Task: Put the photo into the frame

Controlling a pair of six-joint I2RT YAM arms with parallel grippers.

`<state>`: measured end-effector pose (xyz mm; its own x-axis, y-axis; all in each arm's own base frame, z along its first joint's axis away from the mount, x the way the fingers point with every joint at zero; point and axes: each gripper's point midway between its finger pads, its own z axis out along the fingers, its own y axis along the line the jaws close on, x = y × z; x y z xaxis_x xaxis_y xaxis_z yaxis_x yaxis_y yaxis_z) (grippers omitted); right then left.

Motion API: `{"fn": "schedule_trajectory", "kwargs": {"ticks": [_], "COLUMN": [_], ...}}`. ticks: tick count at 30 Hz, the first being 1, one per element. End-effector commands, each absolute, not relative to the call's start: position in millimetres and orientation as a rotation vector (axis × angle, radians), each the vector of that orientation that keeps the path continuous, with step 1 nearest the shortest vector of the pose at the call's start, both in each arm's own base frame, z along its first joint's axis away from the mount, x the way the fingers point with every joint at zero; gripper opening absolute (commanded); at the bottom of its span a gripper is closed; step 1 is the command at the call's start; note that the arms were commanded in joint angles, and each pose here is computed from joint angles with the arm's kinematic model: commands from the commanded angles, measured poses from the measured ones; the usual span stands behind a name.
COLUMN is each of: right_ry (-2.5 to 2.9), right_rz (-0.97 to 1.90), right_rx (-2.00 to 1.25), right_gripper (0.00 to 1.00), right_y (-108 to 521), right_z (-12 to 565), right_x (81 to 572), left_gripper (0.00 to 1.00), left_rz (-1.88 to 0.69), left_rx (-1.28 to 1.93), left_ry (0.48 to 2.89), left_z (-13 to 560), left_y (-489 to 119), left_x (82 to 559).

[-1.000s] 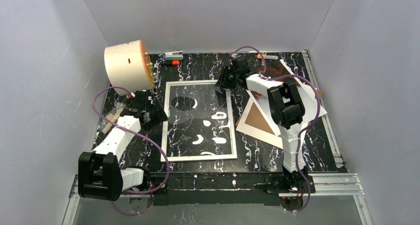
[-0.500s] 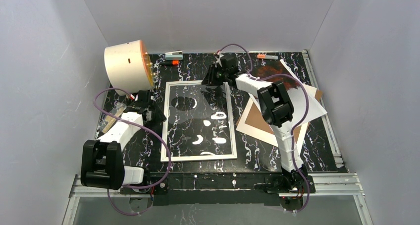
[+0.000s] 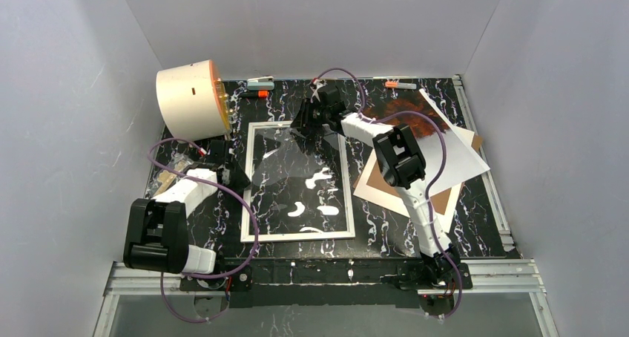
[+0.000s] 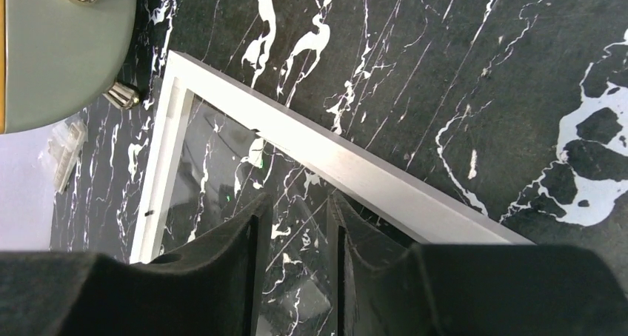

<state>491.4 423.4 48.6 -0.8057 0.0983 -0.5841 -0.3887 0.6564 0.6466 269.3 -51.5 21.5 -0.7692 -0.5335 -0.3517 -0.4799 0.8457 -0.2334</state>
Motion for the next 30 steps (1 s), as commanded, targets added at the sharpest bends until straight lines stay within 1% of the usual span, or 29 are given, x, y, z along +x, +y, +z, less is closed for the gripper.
{"fn": "schedule_trajectory", "kwargs": {"ticks": [1,4,10,13,24,30], "right_ry": [2.274,2.255,2.135,2.100,2.152,2.167], "right_rz": [1.057,1.064,1.150,1.179,1.167,1.123], "right_rx": [-0.239,-0.246,-0.294,-0.316,-0.314,-0.294], "right_gripper": [0.41,0.41,0.41,0.41,0.41,0.41], "right_y": [431,434,452,462,473,472], "right_z": [39,43,78,87,60,63], "right_x": [496,494,493,493,489,494], "left_gripper": [0.41,0.41,0.39,0.39,0.38,0.38], "left_rz": [-0.177,-0.181,-0.179,-0.180,-0.185,-0.148], "left_rx": [-0.763,-0.762,-0.755,-0.750,-0.743,-0.731], "left_ry": [2.639,2.644,2.651,2.654,2.646,2.616], "left_z": [13,12,10,10,13,25], "left_y": [-51,-51,-51,-52,-51,-45], "left_x": [260,260,259,259,259,264]}}
